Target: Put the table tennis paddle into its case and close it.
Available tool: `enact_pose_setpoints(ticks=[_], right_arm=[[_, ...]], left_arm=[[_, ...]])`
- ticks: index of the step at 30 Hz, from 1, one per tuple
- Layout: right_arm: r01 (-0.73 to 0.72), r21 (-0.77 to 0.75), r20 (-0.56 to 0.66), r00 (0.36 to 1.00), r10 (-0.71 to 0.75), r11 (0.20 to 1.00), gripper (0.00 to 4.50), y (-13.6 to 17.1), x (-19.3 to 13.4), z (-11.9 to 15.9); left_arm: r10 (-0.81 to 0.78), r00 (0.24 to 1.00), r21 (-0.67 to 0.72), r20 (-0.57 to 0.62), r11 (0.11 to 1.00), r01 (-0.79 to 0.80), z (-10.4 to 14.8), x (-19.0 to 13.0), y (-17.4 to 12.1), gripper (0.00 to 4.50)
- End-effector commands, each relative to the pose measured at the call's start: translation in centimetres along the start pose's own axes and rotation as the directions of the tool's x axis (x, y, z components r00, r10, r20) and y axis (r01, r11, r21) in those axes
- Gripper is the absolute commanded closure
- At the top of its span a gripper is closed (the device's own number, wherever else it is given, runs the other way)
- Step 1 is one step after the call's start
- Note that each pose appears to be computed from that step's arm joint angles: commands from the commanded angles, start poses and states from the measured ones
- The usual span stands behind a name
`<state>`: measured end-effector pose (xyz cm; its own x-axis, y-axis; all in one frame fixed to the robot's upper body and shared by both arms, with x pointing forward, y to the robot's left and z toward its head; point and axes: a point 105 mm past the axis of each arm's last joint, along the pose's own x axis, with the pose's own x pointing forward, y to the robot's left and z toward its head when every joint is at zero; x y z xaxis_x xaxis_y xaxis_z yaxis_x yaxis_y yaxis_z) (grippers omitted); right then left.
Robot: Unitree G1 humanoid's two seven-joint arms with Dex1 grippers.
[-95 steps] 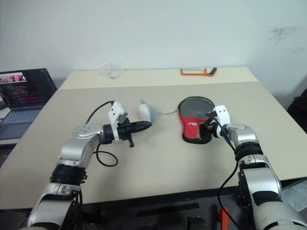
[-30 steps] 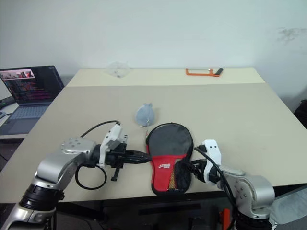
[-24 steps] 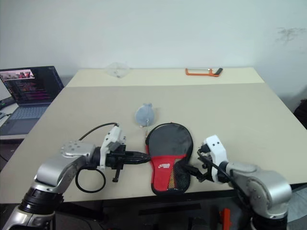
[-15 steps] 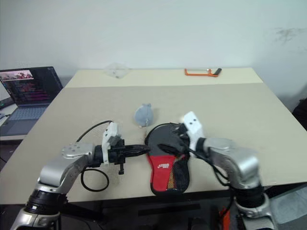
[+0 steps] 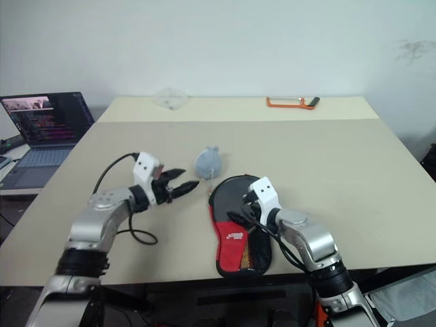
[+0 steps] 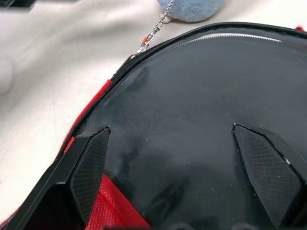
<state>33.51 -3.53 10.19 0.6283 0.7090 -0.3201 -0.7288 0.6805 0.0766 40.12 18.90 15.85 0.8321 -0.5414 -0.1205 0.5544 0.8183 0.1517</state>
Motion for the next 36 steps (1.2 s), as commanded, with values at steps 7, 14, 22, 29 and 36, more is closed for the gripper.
enact_pose_setpoints(ticks=[7,14,22,29,36], right_arm=[[0.023,-0.026,0.045,0.999,-0.022,0.999,0.0,0.5,0.1,1.1],[0.047,-0.026,0.05,0.998,-0.046,0.999,0.0,0.3,0.2,1.2],[0.076,-0.079,0.095,0.993,-0.068,0.994,0.0,0.2,0.0,2.4],[0.085,-0.101,0.119,0.99,-0.072,0.991,0.0,0.0,0.7,2.9],[0.073,-0.125,0.059,0.996,-0.066,0.99,0.0,0.1,1.6,1.2]], left_arm=[[0.013,0.999,-0.045,-0.034,0.999,-0.014,0.7,4.1,1.5,0.03],[-0.002,0.994,-0.066,-0.107,0.998,-0.005,-0.4,5.8,1.0,0.03],[0.065,0.984,-0.051,-0.165,0.996,-0.074,-1.7,6.1,1.4,0.03],[0.108,0.974,-0.042,-0.199,0.992,-0.119,-3.0,5.4,2.0,2.07],[0.108,0.971,-0.048,-0.214,0.992,-0.121,-3.5,5.4,1.9,4.39]])
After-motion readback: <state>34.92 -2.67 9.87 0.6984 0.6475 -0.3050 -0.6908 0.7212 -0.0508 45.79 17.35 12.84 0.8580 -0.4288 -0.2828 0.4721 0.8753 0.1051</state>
